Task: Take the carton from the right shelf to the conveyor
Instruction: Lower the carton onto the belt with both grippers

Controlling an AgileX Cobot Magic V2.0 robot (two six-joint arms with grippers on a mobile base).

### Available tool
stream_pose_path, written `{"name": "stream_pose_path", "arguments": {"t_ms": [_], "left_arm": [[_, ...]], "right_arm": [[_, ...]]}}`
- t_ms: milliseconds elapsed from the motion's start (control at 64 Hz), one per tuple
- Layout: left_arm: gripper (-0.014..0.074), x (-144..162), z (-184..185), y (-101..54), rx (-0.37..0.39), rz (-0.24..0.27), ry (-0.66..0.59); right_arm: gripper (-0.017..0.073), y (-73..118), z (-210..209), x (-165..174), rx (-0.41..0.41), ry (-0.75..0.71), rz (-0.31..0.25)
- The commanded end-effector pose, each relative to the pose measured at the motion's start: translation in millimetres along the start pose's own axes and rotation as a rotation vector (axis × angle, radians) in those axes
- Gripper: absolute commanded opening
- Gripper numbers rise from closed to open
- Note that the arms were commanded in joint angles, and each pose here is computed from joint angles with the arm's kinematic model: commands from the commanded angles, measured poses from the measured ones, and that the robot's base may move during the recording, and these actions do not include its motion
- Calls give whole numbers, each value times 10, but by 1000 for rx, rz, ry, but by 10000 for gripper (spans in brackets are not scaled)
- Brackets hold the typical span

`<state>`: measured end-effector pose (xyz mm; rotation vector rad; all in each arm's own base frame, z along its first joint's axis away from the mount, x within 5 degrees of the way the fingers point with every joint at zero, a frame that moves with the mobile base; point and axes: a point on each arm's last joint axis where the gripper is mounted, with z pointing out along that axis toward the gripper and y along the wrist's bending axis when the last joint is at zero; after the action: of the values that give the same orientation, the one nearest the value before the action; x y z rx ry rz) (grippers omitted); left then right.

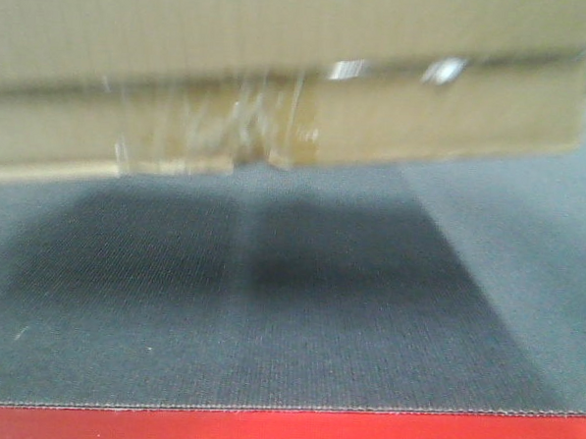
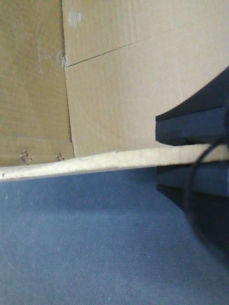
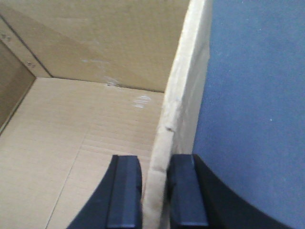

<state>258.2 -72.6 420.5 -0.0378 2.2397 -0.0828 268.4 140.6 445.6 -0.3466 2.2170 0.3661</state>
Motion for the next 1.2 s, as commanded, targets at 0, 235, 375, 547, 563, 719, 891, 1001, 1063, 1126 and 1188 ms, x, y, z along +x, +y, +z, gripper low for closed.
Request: {"name": "stream_pose_path", "arguments": {"t_ms": [0,235,375,547,563,719,891,1001,1063,1126,1188], "left_arm": [[-16,8,113,25,30,4,-83],[-16,63,557,56,5,6,-42],[-1,117,808,24,-7,23,7],[247,151,918,12,-13,28,35],[281,151,918,12,-13,28,35],[629,49,815,10,-11,19,5],[504,-117,450,50,-10,-4,-59],[389,-150,134,111,-10,-12,-115],[281,-153,-67,178,-37,5,-150],[144,-123,-257,253,-68,29,-191],[31,-60,-390,316,-91,49,-221]], "right_arm": [[-70,-3,224,-76,9,-42,-32],[-66,-95,804,11,52,53,-38],[-24,-187,936,51,74,94,-22],[372,-206,944,65,77,111,-15],[416,-206,944,66,78,112,-15],[568,-202,865,49,82,130,-15],[566,-173,546,-66,74,55,-17],[487,-180,255,-110,76,4,-15],[398,-219,100,-118,86,-9,-6],[247,-295,-71,-114,107,-21,11],[95,-395,-210,-102,137,-28,33]]}}
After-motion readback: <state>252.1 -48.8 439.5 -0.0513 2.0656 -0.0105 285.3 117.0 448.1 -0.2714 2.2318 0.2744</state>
